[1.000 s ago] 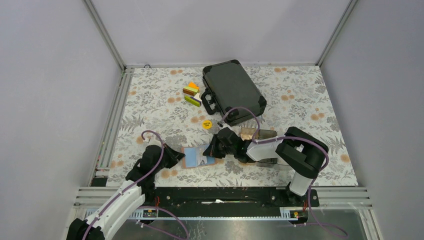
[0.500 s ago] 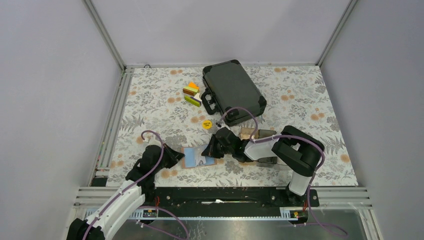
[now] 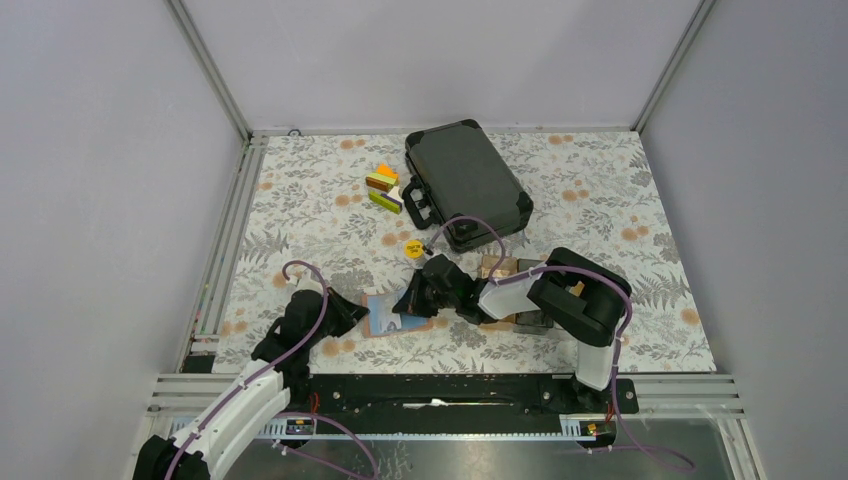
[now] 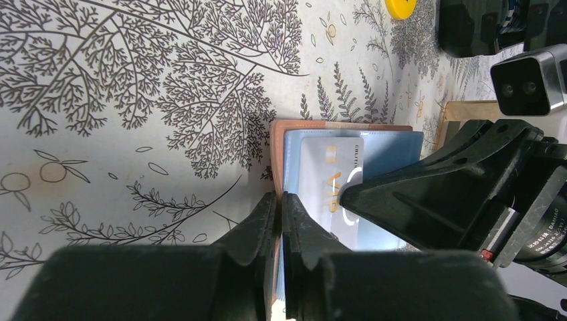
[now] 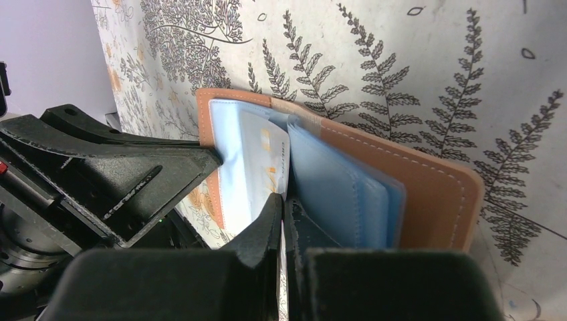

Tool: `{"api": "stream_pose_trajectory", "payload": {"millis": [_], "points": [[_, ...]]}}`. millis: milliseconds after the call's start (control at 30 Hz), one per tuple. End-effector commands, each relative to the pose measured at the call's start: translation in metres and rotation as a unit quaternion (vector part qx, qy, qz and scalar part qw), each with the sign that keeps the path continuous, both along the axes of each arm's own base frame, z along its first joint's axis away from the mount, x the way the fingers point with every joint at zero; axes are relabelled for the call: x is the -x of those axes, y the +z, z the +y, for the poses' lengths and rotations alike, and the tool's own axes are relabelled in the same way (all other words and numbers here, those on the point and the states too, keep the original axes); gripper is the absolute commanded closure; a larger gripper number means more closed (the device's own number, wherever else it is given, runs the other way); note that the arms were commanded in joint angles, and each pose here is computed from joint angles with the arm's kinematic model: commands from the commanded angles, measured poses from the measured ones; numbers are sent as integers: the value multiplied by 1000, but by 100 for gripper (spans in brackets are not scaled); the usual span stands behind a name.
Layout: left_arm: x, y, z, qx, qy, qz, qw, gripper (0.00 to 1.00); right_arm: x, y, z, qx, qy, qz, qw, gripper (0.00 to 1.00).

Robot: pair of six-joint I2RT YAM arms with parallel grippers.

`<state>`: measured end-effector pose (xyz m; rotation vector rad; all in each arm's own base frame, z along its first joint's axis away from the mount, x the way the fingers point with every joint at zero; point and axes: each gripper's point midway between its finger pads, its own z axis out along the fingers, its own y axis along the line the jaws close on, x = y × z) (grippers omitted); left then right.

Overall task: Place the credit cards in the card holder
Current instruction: Insert the credit card into the card holder.

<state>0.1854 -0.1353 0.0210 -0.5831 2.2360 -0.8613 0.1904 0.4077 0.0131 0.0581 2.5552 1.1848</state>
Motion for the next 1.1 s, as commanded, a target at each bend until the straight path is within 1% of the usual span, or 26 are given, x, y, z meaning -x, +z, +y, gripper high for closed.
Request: {"api": "stream_pose_trajectory", "payload": {"millis": [0, 67, 133, 233, 333, 433, 567, 667, 800, 900, 1067], "points": [[-6, 13, -5, 10, -8, -23, 1000, 89, 26, -48, -28, 98, 19, 34, 994, 97], [-6, 12, -5, 10, -8, -22, 1000, 87, 25, -46, -30, 108, 22, 26, 994, 90], [-6, 11, -5, 10, -7, -21, 1000, 88, 23, -44, -31, 117, 27, 18, 993, 81], [-5, 10, -4, 9, -7, -21, 1000, 90, 21, -40, -30, 127, 32, 4, 991, 75], [-5, 12, -6, 12, -11, -24, 1000, 88, 23, -38, -23, 127, 45, -3, 991, 72], [-5, 15, -8, 17, -18, -27, 999, 85, 27, -35, -13, 126, 57, -10, 990, 72], [-5, 19, -12, 24, -29, -35, 999, 79, 27, -31, -4, 129, 66, -21, 989, 67], [-4, 21, -14, 31, -32, -38, 998, 78, 27, -29, 1, 125, 68, -26, 989, 62], [-3, 22, -18, 48, -35, -39, 997, 78, 29, -22, 11, 115, 79, -36, 990, 59], [-4, 23, -19, 54, -34, -40, 997, 78, 30, -18, 14, 113, 86, -43, 989, 57], [-4, 18, -13, 40, -19, -35, 998, 89, 30, 0, 14, 98, 98, -72, 988, 45]]}}
